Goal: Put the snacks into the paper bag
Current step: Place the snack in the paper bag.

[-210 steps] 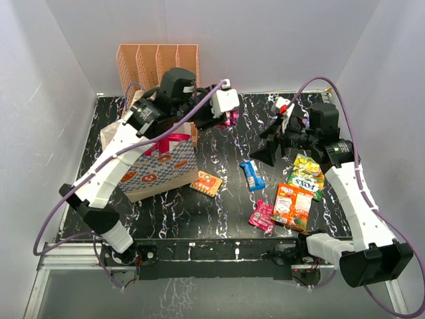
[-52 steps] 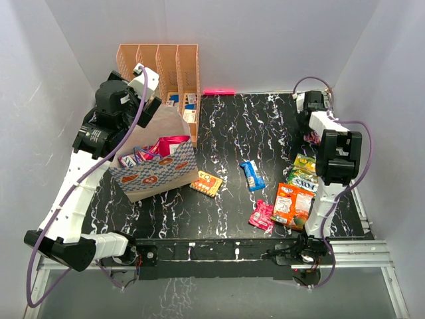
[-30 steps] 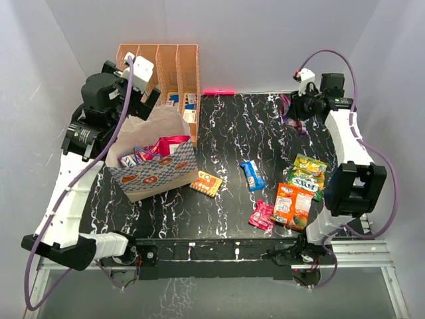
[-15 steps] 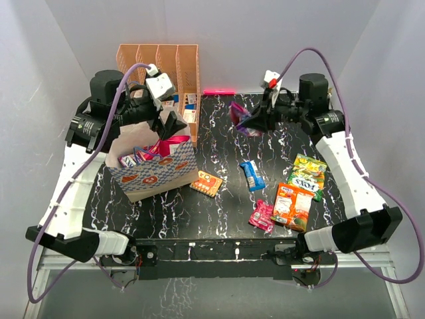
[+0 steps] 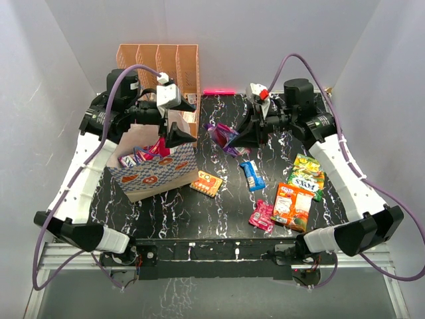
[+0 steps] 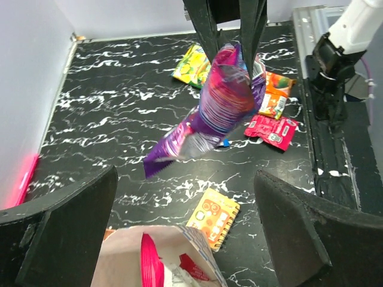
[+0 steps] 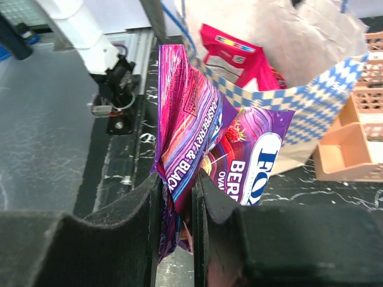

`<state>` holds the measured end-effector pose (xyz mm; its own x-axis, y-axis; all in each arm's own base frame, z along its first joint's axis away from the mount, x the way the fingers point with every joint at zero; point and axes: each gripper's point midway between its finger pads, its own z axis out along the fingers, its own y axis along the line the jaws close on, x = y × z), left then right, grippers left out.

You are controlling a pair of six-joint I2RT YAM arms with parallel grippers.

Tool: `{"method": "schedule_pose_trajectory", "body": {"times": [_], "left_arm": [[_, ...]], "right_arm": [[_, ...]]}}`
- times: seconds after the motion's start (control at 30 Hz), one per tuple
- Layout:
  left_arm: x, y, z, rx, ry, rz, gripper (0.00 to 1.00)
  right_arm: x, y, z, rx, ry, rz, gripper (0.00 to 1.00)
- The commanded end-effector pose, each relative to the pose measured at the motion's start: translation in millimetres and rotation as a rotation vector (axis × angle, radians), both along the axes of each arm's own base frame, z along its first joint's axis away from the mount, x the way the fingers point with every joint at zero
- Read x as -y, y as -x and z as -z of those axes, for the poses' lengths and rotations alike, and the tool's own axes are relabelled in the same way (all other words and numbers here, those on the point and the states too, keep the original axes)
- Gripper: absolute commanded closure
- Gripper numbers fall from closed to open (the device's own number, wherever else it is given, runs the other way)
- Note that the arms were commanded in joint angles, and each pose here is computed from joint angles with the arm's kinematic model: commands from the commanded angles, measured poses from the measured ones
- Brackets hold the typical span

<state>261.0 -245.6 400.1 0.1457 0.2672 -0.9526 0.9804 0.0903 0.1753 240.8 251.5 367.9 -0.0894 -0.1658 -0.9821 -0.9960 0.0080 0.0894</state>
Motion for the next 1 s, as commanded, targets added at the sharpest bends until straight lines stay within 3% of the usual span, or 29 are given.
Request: {"method": "schedule_pose_trajectory", "body": {"times": [0.0,0.2,0.47,0.53,0.73,0.97], "left_arm": [[15,17,4,0.007,0.033,0.160,0.05],[33,29,26,-0.029,0.010,0.256,0.07],[49,37,52,-0.069,-0.027,0.311,0.22],[51,39,56,-0.076,-0.027,0.320,0.27],[54,46,56,-0.118,0.008,0.354,0.56],[50,50,55,-0.105,-0.002,0.347,0.78]], "right_arm": [[-6,31,-34,0.061,-0.075,-0.133,0.91],[-9,46,-43,0.024,-0.112,-0.217,0.91],[-14,48,-45,-0.013,-0.127,-0.262,0.91],[-14,47,-43,-0.018,-0.126,-0.262,0.91],[-17,35,-30,-0.018,-0.106,-0.206,0.91],[-18,17,-17,-0.008,-0.067,-0.097,0.89]]}}
